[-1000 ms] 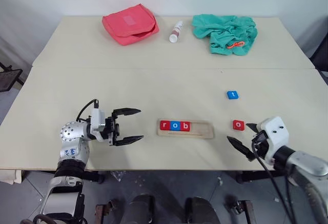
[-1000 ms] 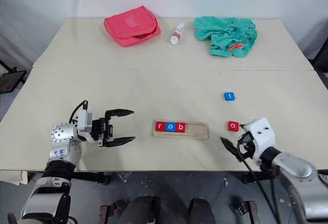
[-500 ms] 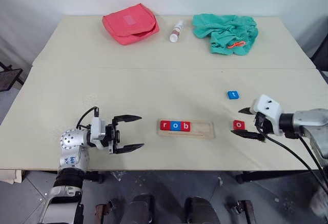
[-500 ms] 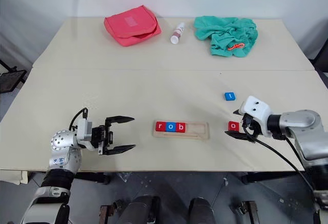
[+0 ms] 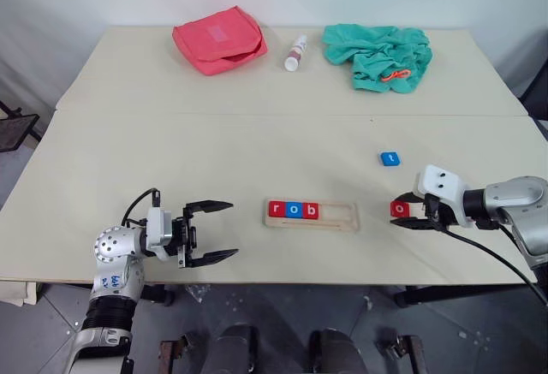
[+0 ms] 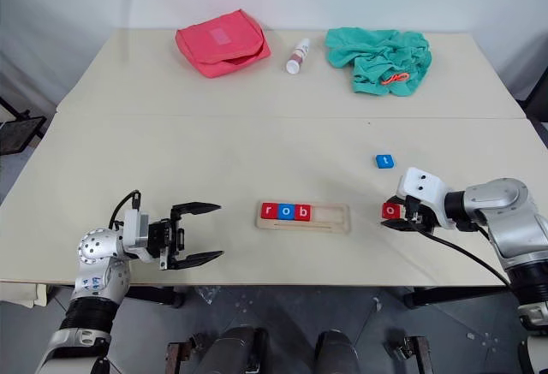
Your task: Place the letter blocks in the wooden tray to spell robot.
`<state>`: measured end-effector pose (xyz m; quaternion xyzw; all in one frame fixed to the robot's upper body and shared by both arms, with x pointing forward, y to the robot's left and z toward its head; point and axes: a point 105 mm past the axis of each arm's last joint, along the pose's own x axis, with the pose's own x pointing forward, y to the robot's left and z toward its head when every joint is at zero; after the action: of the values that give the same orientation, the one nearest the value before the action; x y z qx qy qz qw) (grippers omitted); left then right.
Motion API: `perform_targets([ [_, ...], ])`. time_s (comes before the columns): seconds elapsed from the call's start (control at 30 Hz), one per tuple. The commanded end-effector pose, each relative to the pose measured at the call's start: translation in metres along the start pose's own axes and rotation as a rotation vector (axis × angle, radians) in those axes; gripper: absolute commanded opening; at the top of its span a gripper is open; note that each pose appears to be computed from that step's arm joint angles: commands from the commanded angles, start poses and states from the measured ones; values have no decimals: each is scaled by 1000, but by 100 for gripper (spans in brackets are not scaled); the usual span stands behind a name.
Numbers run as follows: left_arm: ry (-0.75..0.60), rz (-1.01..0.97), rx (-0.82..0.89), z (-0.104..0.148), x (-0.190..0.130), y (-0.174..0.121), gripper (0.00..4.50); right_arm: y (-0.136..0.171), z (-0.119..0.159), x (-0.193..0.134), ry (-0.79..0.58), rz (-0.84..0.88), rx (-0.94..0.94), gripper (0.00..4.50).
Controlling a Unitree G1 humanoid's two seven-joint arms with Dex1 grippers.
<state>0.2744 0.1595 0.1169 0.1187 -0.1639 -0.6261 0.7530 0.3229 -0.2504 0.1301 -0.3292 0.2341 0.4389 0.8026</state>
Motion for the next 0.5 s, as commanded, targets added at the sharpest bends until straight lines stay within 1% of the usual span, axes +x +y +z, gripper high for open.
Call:
perform_targets([
  [0.03,-23,9,31,8,0,5,450,-6,7,-7,-1,-47,-23,146],
  [0.1,-24,8,31,8,0,6,450,-7,14,-10,-20,-63,-28,146],
  [0.17,-23,6,31,8,0,7,450,-6,34,-12,-76,-63,-33,146],
  [0.23,-22,6,31,7,0,8,450,-2,50,-12,-99,-49,-21,146],
  [0.27,-23,3,31,7,1,9,450,4,64,-9,-111,-17,-33,146],
  [0.37,-28,-3,34,7,3,11,450,24,89,1,-140,67,-50,146],
  [0.5,-30,-4,35,6,4,14,450,33,102,12,-160,98,-50,146],
])
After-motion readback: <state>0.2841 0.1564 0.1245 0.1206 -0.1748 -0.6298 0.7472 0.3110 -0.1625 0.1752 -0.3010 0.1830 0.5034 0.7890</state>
